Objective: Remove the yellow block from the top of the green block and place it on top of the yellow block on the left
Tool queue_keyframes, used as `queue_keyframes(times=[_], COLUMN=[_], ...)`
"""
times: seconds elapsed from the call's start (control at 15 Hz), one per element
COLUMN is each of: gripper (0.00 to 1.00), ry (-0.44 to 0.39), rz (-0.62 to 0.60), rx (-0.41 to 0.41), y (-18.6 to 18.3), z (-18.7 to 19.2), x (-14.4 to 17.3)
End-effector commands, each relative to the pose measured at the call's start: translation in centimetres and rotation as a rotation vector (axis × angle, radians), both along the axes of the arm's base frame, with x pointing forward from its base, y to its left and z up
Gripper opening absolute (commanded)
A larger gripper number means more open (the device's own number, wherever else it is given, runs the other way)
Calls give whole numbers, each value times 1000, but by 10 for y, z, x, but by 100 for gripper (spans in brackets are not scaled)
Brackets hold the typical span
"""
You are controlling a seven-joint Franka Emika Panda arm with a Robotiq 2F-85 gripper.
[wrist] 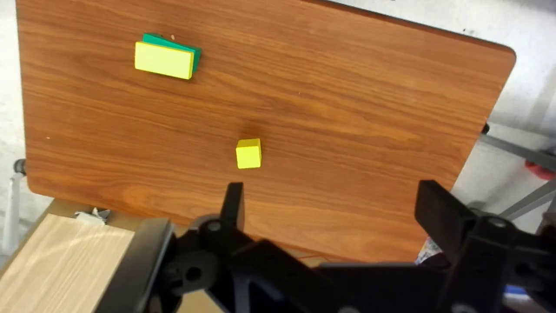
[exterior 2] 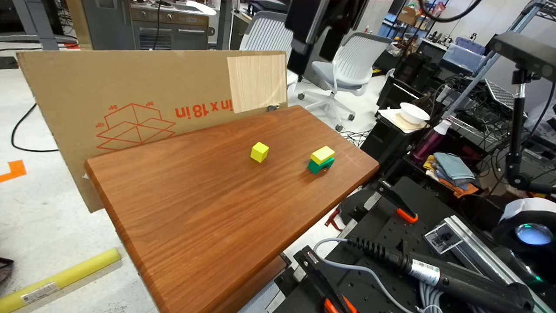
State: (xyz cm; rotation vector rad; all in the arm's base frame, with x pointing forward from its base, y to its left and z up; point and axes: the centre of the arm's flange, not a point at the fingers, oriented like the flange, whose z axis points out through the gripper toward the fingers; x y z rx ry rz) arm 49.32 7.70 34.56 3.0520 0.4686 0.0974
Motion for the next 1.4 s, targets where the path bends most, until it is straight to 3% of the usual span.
queue_keyframes(times=[0.0, 0.53, 1.0, 1.33], gripper=[100, 100, 100, 100], ry=[59, 208, 285, 347], rz=[191, 547, 806, 923], rx=[34, 4, -34, -64], y=[-16, -39, -92, -115], z=[-43, -123, -152, -168], x=[28, 50, 58, 57])
